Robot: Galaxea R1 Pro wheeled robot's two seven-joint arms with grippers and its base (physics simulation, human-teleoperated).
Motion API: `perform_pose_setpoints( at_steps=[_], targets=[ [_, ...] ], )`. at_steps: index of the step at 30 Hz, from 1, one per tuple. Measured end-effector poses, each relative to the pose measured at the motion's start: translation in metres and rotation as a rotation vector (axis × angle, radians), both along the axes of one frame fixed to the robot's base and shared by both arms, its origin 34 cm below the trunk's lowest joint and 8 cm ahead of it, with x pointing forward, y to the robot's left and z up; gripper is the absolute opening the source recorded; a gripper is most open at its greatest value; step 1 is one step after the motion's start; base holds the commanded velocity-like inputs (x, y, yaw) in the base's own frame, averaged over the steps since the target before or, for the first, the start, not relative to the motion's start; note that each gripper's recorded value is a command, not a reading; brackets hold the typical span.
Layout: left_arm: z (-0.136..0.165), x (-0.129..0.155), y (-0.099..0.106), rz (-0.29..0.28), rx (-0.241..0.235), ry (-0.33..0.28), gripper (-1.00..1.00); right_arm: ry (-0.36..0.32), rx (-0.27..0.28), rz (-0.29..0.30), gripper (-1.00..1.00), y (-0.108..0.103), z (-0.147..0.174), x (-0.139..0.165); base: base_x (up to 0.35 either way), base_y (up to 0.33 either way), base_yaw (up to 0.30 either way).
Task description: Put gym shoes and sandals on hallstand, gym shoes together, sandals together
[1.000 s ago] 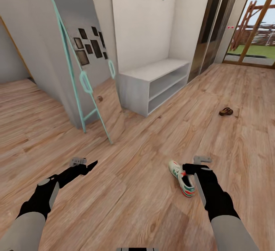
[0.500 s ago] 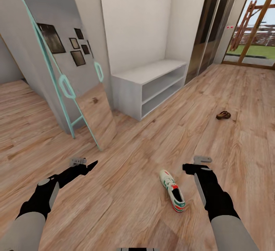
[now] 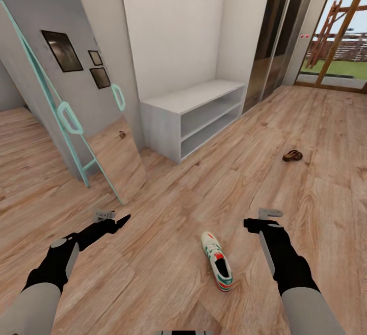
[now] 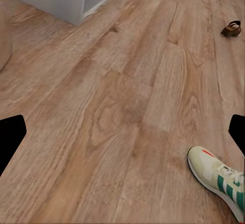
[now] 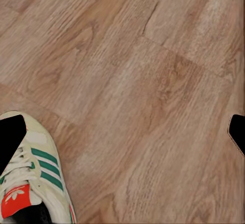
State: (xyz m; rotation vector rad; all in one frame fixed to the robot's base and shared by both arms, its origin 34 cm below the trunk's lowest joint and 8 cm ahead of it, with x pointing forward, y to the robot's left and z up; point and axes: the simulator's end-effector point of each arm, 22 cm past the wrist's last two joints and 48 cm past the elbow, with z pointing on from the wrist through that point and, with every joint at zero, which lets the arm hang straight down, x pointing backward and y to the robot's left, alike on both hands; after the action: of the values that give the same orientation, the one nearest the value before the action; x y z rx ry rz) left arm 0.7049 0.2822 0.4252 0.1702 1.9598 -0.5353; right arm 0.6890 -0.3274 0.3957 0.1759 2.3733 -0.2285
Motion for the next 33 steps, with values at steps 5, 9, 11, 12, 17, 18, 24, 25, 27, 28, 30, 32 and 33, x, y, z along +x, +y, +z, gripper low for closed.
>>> perform_pose_setpoints(
  at_steps=[5, 9, 11, 12, 17, 18, 24, 25, 27, 28, 30, 32, 33],
  targets=[
    [0.0001, 0.0, 0.0001, 0.0, 0.0, 0.0, 1.0, 0.0, 0.0, 0.0, 1.0, 0.0001, -0.0001, 0.0, 0.005, -0.147, 0.0],
    [0.0002, 0.0, 0.0001, 0.0, -0.001, 0.0, 1.0, 0.0, 0.0, 0.0, 1.0, 0.0002, -0.0001, 0.0, 0.001, -0.054, 0.052],
    [0.0003, 0.0, 0.0003, 0.0, -0.001, -0.001, 1.0, 0.0, 0.0, 0.0, 1.0, 0.0001, -0.0001, 0.0, 0.001, -0.022, 0.169],
    [0.0003, 0.0, 0.0003, 0.001, -0.001, -0.001, 1.0, 0.0, 0.0, 0.0, 1.0, -0.0001, -0.0001, 0.0, 0.0, -0.016, 0.204],
    [0.0004, 0.0, 0.0003, 0.001, -0.002, -0.001, 1.0, 0.0, -0.001, 0.0, 1.0, -0.0002, -0.0001, 0.0, 0.0, -0.009, 0.244],
    [0.0004, 0.0, 0.0003, 0.001, -0.002, -0.001, 1.0, 0.0, 0.0, 0.0, 1.0, -0.0001, -0.0001, 0.0001, 0.0, -0.003, 0.272],
    [0.0004, 0.0, 0.0004, 0.001, -0.002, -0.001, 1.0, 0.0, 0.0, 0.0, 1.0, 0.0, 0.0, 0.0001, 0.0, -0.002, 0.281],
    [0.0004, 0.0, 0.0004, 0.001, -0.002, -0.001, 1.0, -0.001, -0.001, 0.0, 1.0, -0.0002, 0.0001, 0.0002, 0.0, -0.001, 0.286],
    [0.0005, 0.0001, 0.0004, 0.001, -0.001, -0.002, 1.0, -0.001, -0.001, 0.0, 1.0, -0.0001, 0.0002, 0.0002, 0.0, 0.0, 0.281],
    [0.0005, 0.0001, 0.0004, 0.001, -0.001, -0.002, 1.0, -0.001, -0.001, 0.0, 1.0, 0.0, 0.0002, 0.0002, 0.0, 0.0, 0.252],
    [0.0005, 0.0001, 0.0004, 0.001, -0.001, -0.002, 1.0, -0.001, -0.001, 0.0, 1.0, -0.0001, 0.0002, 0.0002, 0.0, 0.0, 0.196],
    [0.0005, 0.0002, 0.0005, 0.001, -0.001, -0.002, 1.0, -0.001, -0.001, 0.0, 1.0, -0.0002, 0.0002, 0.0002, -0.004, -0.004, 0.116],
    [0.0004, 0.0002, 0.0003, 0.001, -0.001, -0.002, 1.0, -0.001, 0.0, 0.0, 1.0, 0.0, 0.0001, 0.0001, -0.023, -0.024, 0.072]
  ],
)
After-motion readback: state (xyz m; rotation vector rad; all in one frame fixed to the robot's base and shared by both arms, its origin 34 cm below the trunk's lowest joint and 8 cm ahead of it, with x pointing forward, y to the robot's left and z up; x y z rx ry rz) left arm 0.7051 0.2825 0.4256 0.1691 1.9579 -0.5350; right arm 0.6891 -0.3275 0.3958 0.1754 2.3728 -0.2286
